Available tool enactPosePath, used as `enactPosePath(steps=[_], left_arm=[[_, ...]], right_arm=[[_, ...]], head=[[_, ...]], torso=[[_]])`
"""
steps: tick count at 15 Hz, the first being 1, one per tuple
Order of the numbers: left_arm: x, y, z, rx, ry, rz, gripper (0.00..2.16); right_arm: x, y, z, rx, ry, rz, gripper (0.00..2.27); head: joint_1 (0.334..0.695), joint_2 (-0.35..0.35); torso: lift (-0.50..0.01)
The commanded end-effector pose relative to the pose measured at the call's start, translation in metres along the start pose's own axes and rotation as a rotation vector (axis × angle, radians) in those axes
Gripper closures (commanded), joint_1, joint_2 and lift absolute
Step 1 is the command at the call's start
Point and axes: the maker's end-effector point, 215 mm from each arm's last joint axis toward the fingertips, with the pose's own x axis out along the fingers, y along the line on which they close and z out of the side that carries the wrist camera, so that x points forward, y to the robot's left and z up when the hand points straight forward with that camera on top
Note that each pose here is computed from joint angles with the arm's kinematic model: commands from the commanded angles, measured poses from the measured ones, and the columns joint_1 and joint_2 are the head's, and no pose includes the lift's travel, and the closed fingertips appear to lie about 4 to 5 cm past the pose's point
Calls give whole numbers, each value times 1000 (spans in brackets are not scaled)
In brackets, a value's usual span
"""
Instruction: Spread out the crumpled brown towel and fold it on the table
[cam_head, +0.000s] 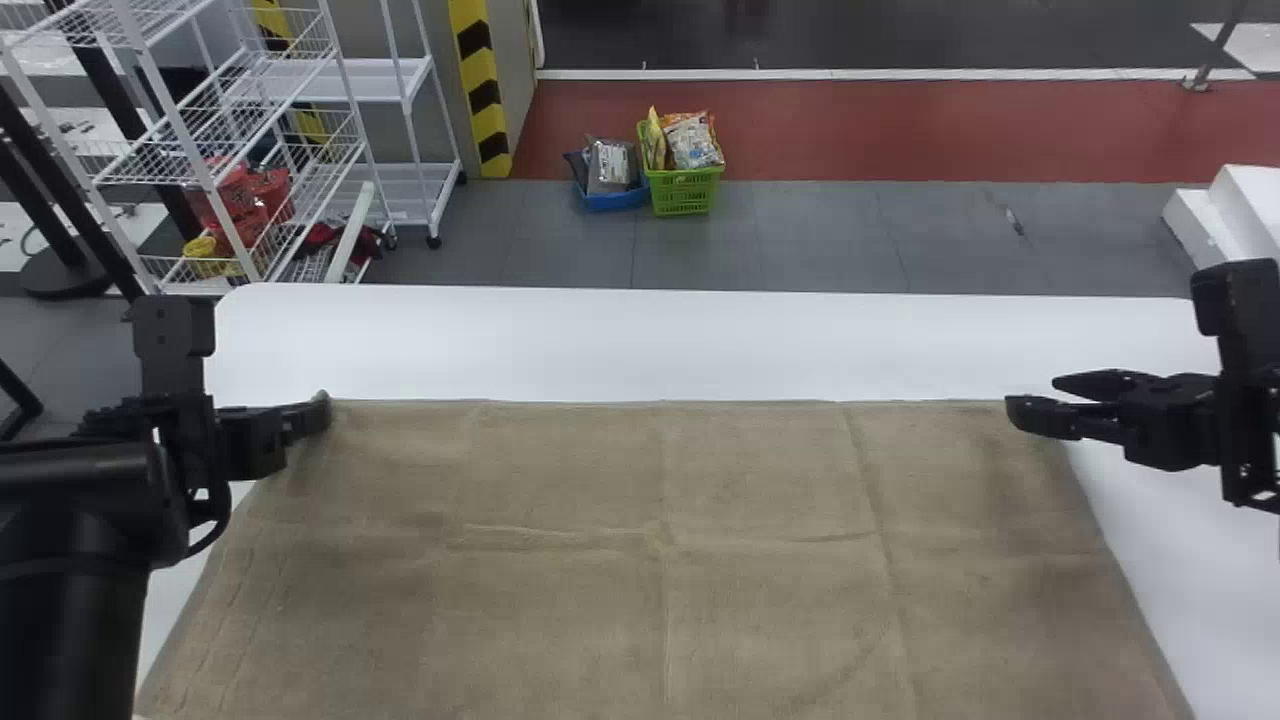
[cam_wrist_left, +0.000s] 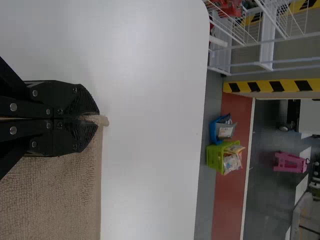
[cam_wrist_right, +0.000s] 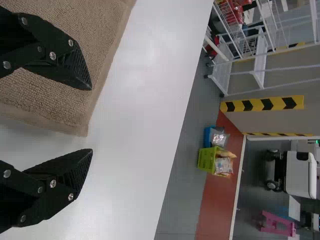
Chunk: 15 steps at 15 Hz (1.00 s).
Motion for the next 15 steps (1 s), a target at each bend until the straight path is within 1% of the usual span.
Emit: enactPosePath(steps=[1,4,9,10,12,13,14,15], left_arm=[[-1,1,2,1,-4,0,1180],[-1,0,2,1,-4,-3,1183],[0,-2,2,3,-3,-4,1183],[0,-2,2,3,-3,-4,1183],[-1,-1,3,2,-5,-4,1183],[-1,0,3,1,-5,-3,1183],[-1,1,2,1,-4,-1,1183],[-1,1,2,1,-4,-1,1183]], right_arm=[[1,-4,-1,7,17,-8,475],[5,-9,-9,18,41,-13,475],[9,-10,-20,9,68,-16,475],[10,-8,-20,11,70,-10,610],[11,-5,-21,2,76,-6,650],[12,-4,-20,3,75,-3,758],[11,-3,-21,5,78,0,991],[11,-3,-21,6,79,5,1143]], head=[[695,50],[695,48],[695,39],[695,39],[695,41],[695,42],[695,43],[695,45]], torso=[[-127],[-127],[-127],[-127],[-127],[-127],[-127],[-127]])
